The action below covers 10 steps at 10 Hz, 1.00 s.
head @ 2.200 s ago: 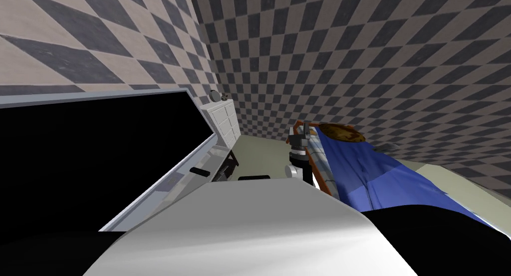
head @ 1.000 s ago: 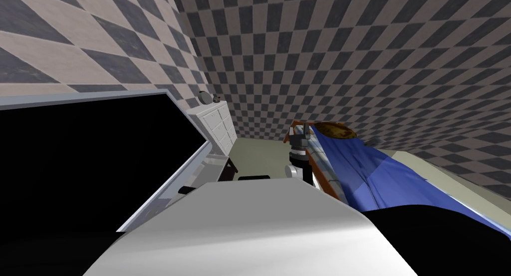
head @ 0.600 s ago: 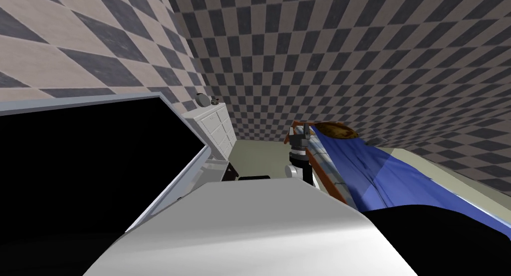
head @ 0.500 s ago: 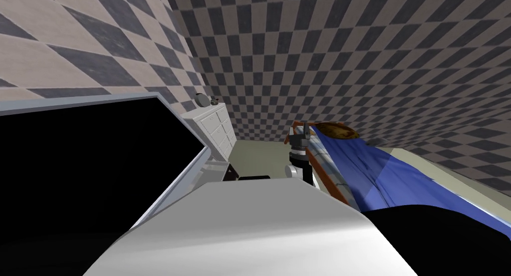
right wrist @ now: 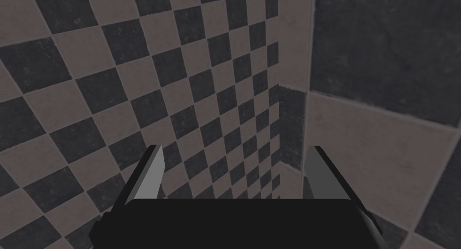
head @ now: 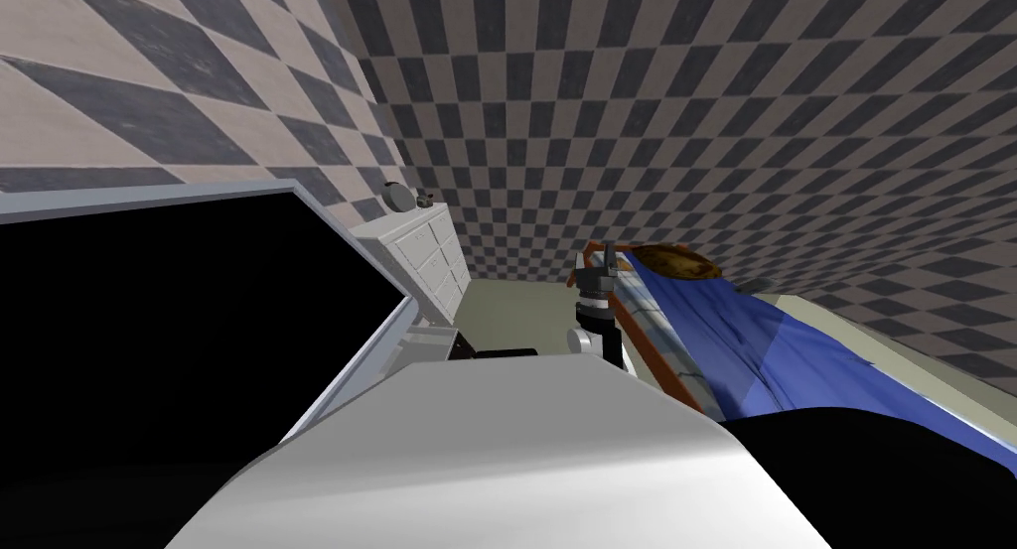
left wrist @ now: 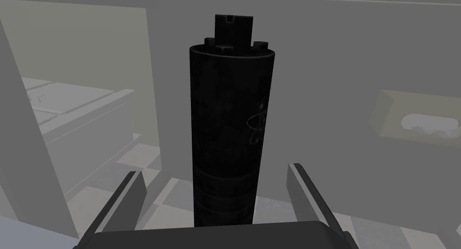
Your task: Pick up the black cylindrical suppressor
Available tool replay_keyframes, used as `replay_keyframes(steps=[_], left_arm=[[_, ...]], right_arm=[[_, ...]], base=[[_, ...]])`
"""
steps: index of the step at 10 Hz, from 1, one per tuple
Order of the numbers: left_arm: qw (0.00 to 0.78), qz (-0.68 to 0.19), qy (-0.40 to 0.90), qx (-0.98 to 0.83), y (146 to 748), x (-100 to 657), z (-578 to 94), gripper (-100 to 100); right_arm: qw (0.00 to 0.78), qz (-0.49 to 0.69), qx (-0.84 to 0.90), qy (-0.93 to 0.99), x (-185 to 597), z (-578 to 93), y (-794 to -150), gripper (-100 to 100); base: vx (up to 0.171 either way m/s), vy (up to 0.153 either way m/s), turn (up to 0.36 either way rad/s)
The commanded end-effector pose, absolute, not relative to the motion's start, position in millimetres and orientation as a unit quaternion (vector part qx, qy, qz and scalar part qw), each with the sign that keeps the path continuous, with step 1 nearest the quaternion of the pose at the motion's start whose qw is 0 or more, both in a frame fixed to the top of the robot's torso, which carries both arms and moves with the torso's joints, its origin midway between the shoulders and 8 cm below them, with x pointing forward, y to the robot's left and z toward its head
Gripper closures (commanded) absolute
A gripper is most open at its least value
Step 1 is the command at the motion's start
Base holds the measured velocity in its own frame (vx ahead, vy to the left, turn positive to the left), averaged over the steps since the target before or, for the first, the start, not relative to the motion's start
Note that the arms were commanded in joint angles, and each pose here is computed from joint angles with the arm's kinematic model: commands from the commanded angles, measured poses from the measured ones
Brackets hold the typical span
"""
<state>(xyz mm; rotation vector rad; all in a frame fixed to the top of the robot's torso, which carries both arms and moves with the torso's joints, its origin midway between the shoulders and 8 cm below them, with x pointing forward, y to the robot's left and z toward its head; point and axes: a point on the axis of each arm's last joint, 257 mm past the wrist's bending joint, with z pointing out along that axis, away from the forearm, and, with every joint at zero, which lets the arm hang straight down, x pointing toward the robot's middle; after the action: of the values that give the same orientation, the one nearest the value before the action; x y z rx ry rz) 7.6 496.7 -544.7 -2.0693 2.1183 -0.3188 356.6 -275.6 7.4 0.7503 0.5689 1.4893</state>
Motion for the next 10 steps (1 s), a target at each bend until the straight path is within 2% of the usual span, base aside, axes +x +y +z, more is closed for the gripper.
replay_keyframes(steps=[1,5,6,10], left_arm=[[0.084,-0.106,0.7,-0.701,494.9,10.5,-551.3,-100],[0.088,-0.105,0.686,-0.715,491.5,14.9,-562.1,-100],[0.089,-0.104,0.685,-0.716,491.6,15.1,-562.6,100],[0.088,-0.104,0.685,-0.715,491.6,14.5,-562.6,100]], right_arm=[[0.636,0.652,0.328,0.249,356.6,7.4,-275.6,0],[0.636,0.652,0.328,0.249,356.7,7.5,-275.5,0],[0.636,0.652,0.328,0.249,356.7,7.4,-275.5,0],[0.636,0.652,0.328,0.249,356.6,7.4,-275.6,0]], base=[[-0.042,0.008,-0.198],[-0.093,0.01,-0.16],[-0.01,0.0,0.013],[-0.001,0.0,-0.002]])
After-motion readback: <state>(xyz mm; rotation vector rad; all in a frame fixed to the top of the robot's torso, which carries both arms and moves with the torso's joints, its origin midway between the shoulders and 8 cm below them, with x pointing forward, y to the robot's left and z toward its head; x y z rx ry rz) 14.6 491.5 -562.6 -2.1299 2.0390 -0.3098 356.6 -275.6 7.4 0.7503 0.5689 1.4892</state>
